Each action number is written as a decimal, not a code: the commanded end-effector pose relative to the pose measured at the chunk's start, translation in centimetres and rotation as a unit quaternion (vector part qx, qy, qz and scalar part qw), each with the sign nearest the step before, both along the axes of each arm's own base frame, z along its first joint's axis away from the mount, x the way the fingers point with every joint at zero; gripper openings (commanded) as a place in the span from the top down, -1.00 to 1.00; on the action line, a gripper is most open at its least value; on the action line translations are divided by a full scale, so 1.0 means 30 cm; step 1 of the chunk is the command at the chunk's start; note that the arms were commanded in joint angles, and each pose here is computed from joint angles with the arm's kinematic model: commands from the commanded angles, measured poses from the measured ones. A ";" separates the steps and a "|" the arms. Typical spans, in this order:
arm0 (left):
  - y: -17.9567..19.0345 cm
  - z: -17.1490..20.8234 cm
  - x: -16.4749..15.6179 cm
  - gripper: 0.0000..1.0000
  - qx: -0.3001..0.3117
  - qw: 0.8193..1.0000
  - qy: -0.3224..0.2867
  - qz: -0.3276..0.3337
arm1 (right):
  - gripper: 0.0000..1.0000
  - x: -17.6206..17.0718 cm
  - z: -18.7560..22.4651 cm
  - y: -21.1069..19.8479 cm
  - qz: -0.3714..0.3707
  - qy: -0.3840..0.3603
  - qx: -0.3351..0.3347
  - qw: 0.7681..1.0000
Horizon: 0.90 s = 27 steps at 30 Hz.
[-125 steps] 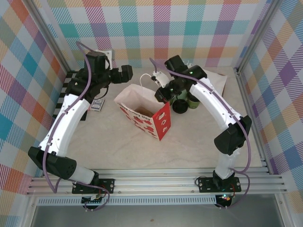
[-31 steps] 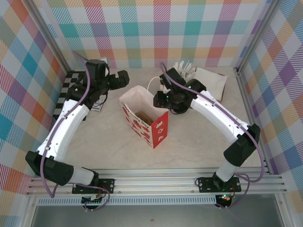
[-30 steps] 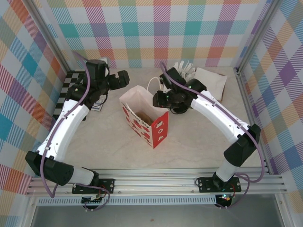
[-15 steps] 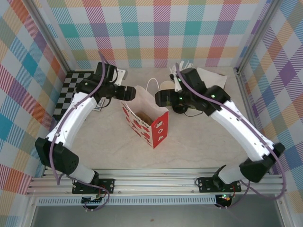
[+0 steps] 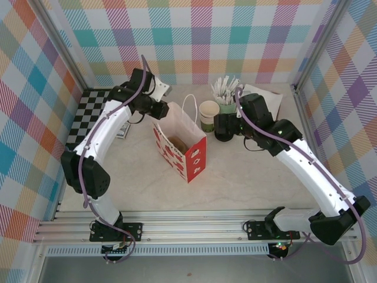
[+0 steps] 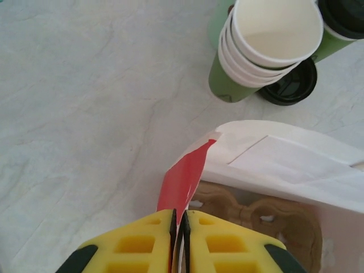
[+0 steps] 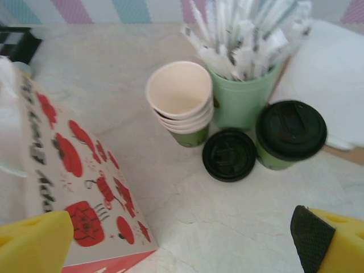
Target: Pack the takeout coffee
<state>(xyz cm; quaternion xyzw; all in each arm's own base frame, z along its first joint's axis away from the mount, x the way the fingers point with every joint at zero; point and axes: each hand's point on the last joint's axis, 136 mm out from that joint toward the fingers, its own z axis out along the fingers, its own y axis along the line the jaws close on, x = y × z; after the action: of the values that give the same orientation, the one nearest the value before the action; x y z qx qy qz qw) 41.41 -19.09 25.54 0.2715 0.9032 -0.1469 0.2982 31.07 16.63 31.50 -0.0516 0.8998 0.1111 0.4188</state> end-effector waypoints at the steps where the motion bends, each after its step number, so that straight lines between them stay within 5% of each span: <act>1: -0.028 0.010 0.005 0.74 -0.012 0.999 0.006 -0.043 | -1.00 0.028 0.023 -0.068 -0.050 0.002 0.043 0.998; 11: -0.116 0.035 0.044 0.79 -0.054 0.993 0.011 -0.103 | -1.00 0.073 -0.129 -0.168 -0.091 0.093 0.036 0.991; 15: -0.110 0.068 0.044 0.66 -0.054 0.993 -0.006 -0.105 | -1.00 0.106 -0.193 -0.185 -0.072 0.118 0.038 0.990; 20: -0.067 0.128 0.050 0.10 -0.068 0.995 -0.022 -0.069 | -1.00 0.179 -0.313 -0.254 -0.075 0.166 0.045 0.982; 23: -0.028 0.186 0.044 -0.47 -0.093 0.994 -0.043 -0.030 | -1.00 0.231 -0.353 -0.279 -0.065 0.177 0.054 0.981; 27: 0.066 0.240 0.064 -0.95 -0.092 0.989 -0.087 0.078 | -1.00 0.312 -0.421 -0.315 -0.066 0.187 0.046 0.979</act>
<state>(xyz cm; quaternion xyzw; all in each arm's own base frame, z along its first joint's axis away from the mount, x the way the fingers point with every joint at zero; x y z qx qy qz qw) 42.70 -19.33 28.14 0.2576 0.8846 -0.2058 0.3297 38.80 6.70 18.92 0.0795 0.9605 0.1138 0.2411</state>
